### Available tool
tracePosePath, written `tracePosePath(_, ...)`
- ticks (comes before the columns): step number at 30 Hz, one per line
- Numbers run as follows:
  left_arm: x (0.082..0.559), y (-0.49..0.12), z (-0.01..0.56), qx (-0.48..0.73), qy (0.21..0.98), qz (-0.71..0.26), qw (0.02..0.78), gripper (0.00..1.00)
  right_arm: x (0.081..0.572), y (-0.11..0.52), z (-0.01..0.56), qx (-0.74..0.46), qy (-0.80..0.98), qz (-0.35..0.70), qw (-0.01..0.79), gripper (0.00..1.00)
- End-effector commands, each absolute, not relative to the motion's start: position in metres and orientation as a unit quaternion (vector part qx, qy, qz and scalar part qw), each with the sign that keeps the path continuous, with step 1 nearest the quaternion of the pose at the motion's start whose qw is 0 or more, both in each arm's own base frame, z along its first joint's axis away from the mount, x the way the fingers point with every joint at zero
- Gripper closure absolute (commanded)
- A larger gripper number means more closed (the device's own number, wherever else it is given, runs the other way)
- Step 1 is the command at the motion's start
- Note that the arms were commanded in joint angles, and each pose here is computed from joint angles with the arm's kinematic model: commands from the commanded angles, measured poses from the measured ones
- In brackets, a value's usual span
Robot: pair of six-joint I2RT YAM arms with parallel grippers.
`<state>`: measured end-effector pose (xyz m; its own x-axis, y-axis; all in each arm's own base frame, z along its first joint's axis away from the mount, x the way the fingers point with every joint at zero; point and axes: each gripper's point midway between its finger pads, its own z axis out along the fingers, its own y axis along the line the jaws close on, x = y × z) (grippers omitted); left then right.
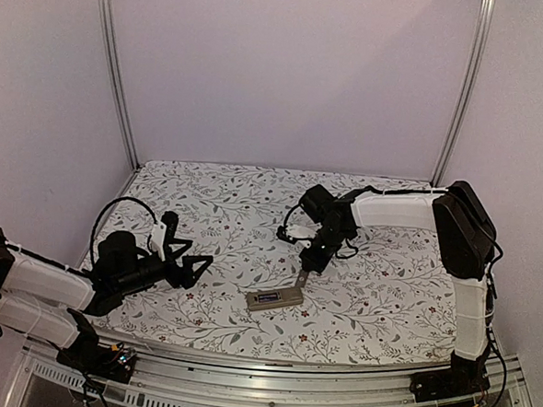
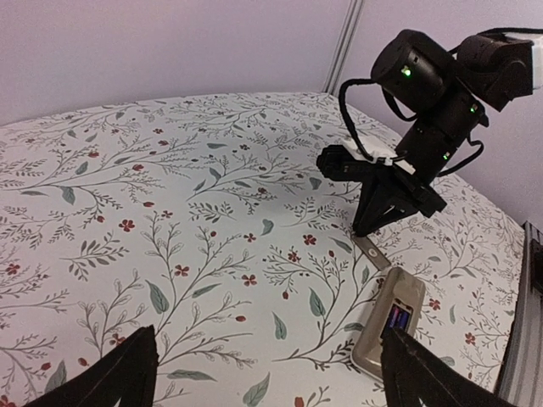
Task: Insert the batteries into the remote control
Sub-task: Pick up the battery cover at the center of the board.
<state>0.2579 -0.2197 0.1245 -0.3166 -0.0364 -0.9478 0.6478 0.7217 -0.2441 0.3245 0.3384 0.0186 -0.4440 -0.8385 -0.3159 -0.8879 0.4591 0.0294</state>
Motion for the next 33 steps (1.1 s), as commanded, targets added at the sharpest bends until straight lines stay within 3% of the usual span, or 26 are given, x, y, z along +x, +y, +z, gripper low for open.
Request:
tracePosePath(1,0.258,-0.223,0.126,0.210,0.746,-0.311,0.551,0.09,0.322,0.334,0.016,-0.507,0.848,0.096,0.124,0.96)
tracePosePath(2,0.258,-0.223,0.126,0.211,0.745,-0.311,0.551,0.09,0.323,0.334,0.020,-0.506,0.848,0.094,0.128,1.00)
tracePosePath(12,0.243,-0.243,0.140,0.263,0.716,-0.327,0.558,0.12,0.353,0.321,0.068,-0.445,0.874,0.033,0.193,1.00)
tracePosePath(16,0.235,-0.259,0.156,0.322,0.685,-0.324,0.567,0.13,0.362,0.306,0.084,-0.389,0.903,-0.014,0.181,1.00)
tracePosePath(21,0.236,-0.277,0.160,0.457,0.628,-0.215,0.593,0.12,0.350,0.319,0.113,-0.325,0.926,-0.022,0.191,1.00)
tracePosePath(27,0.250,-0.291,0.163,0.502,0.631,-0.164,0.569,0.00,0.327,0.355,0.158,-0.207,0.948,0.039,0.238,1.00)
tracePosePath(33,0.241,-0.322,0.171,0.555,0.583,-0.139,0.577,0.01,0.291,0.409,0.192,-0.171,0.937,0.112,0.285,1.00)
